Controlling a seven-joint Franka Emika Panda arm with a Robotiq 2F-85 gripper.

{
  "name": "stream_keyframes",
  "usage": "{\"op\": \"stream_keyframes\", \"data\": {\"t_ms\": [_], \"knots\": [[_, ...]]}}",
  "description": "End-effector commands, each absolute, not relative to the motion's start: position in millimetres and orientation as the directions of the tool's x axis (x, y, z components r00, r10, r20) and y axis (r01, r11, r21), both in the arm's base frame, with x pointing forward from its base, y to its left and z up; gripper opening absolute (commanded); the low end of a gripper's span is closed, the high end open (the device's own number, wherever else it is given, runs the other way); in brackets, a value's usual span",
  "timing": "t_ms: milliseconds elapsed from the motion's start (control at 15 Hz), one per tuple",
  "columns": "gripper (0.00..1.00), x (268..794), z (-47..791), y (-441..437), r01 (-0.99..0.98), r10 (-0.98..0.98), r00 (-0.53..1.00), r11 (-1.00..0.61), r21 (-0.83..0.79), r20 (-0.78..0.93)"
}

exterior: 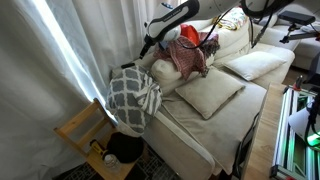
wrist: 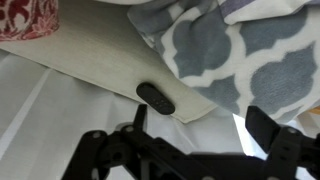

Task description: Put the white and grey blanket on the backrest of the sofa.

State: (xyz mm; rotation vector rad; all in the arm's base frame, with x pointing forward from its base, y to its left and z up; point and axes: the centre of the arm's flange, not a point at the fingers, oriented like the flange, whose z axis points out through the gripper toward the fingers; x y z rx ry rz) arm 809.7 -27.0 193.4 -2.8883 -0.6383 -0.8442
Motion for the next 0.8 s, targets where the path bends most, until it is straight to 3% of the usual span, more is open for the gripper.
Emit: {"op": "stream_keyframes", "data": {"t_ms": [0, 467, 533, 733], "knots": [[1.0, 815.9, 155.5, 3.2, 0.396, 0.348, 0.819, -0.918, -0.009, 0.456], [1.0, 804.6, 93.2, 61.1, 0.403, 0.323, 0.867, -0.902, -0.153, 0.378], [0.81, 806.1, 85.8, 65.3, 0.395, 0.312, 0.872, -0.904, -0.166, 0.377], [0.58, 807.4, 67.3, 71.6, 0.364, 0.284, 0.891, -0.913, -0.184, 0.355]]}}
